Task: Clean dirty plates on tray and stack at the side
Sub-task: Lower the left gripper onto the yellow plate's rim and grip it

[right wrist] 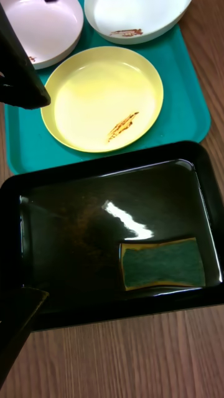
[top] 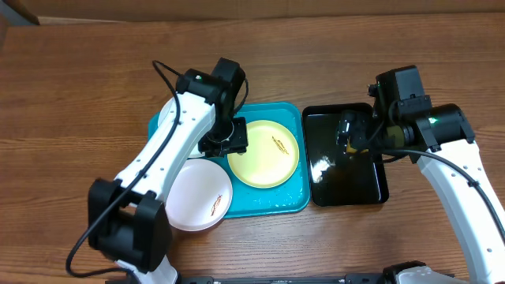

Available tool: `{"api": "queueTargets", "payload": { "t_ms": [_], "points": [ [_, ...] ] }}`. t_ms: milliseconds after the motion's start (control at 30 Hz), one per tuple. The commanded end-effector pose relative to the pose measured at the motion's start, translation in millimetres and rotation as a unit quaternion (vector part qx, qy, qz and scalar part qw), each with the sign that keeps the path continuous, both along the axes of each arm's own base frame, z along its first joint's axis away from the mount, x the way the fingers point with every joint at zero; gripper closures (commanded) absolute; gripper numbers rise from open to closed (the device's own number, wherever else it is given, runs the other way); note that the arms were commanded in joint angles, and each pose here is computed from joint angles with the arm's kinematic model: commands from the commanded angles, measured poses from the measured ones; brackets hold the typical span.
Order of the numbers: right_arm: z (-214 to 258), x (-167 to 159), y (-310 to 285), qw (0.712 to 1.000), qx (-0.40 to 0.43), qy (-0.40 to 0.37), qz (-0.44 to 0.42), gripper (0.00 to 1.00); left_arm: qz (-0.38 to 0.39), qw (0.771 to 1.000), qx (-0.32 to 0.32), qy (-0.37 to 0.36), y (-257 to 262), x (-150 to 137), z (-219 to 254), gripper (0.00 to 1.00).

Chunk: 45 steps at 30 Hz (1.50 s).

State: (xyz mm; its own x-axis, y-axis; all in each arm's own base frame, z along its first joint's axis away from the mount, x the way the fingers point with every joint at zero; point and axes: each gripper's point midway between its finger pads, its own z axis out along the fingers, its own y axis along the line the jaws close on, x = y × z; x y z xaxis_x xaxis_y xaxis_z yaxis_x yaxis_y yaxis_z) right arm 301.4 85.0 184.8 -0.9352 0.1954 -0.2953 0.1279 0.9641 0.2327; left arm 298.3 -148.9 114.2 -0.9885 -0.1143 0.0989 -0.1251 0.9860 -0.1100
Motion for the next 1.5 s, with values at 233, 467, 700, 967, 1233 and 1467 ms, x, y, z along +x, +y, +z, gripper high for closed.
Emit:
{"api": "queueTargets", "payload": {
  "t_ms": [233,467,700,967,1233,1467],
  "points": [
    [-16,11,1,1.000,-0.012,0.021,-0.002,0.07,0.006,0.998,0.035,0.048,-1,3,-51,0.59],
    [-25,14,1,0.999,-0.015,0.035,-0.002,0.07,0.005,0.997,0.048,0.067,1,4,-71,0.62],
    [-26,14,1,0.999,-0.015,0.035,-0.002,0.07,0.001,0.995,0.085,0.056,14,7,-77,0.64],
    [-34,17,2,0.999,-0.014,0.029,-0.002,0.07,0.032,0.993,0.098,0.052,14,6,-81,0.66],
    [-43,25,3,1.000,-0.012,0.018,-0.002,0.07,0.025,0.994,0.097,0.047,9,4,-88,0.68],
    [-49,35,2,1.000,-0.021,0.010,-0.006,0.06,0.046,0.993,0.100,0.050,13,-5,-108,0.71]
  ]
}}
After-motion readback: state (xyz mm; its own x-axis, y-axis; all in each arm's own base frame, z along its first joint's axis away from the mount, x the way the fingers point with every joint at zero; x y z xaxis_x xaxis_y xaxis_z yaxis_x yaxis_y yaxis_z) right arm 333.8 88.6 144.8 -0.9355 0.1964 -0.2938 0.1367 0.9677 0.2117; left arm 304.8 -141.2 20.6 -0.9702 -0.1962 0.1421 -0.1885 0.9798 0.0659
